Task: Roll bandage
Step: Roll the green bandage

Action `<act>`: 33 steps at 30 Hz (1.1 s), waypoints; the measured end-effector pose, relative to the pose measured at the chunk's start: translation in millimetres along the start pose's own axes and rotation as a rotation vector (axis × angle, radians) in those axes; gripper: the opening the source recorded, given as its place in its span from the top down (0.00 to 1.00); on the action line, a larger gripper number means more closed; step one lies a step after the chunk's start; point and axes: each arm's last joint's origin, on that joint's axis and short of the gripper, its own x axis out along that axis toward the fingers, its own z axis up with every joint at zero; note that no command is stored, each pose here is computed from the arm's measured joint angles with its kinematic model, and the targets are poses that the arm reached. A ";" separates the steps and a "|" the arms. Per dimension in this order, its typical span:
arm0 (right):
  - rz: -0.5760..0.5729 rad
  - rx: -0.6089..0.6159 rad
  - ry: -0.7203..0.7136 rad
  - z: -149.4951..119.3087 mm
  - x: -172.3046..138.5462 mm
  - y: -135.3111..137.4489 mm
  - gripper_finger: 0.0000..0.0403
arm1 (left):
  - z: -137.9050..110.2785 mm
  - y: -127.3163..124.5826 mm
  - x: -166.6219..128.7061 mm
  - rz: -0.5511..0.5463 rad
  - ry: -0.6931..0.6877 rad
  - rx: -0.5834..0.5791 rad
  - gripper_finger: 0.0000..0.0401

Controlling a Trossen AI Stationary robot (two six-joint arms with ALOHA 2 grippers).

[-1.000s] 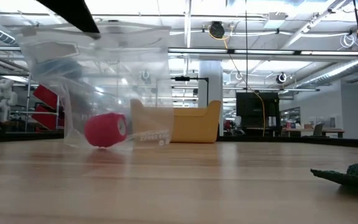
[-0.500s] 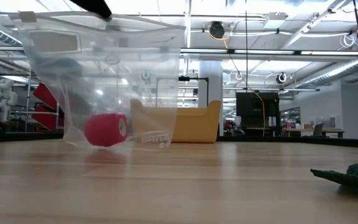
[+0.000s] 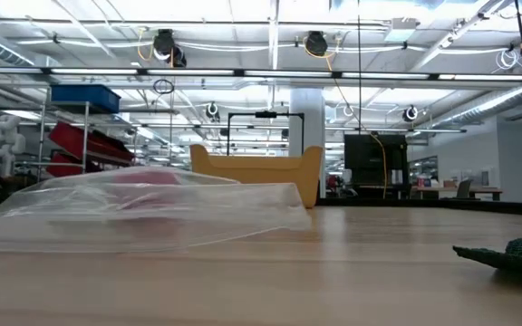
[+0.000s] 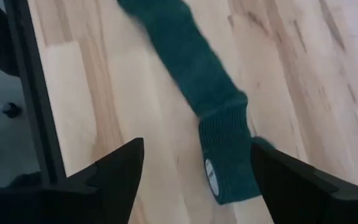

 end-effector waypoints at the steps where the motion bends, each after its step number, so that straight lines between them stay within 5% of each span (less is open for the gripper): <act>1: -0.008 -0.013 0.003 -3.7 2.4 2.1 0.30 | 2.1 -0.6 0.2 -0.005 -0.015 -0.004 0.59; 7: -0.060 -0.011 0.064 -24.3 15.5 10.4 0.30 | 8.3 -1.0 1.9 -0.021 -0.054 -0.017 0.59; 18: -0.348 0.040 0.121 -54.6 45.0 6.6 0.37 | 9.0 -0.5 3.0 -0.025 -0.055 -0.050 0.59; 27: -0.339 0.193 0.102 -63.6 49.0 11.7 0.37 | 10.2 -1.1 3.1 -0.041 -0.061 -0.065 0.59; 33: -0.283 0.426 0.070 -77.3 44.6 18.3 0.37 | 10.5 -1.4 3.2 -0.052 -0.061 -0.069 0.59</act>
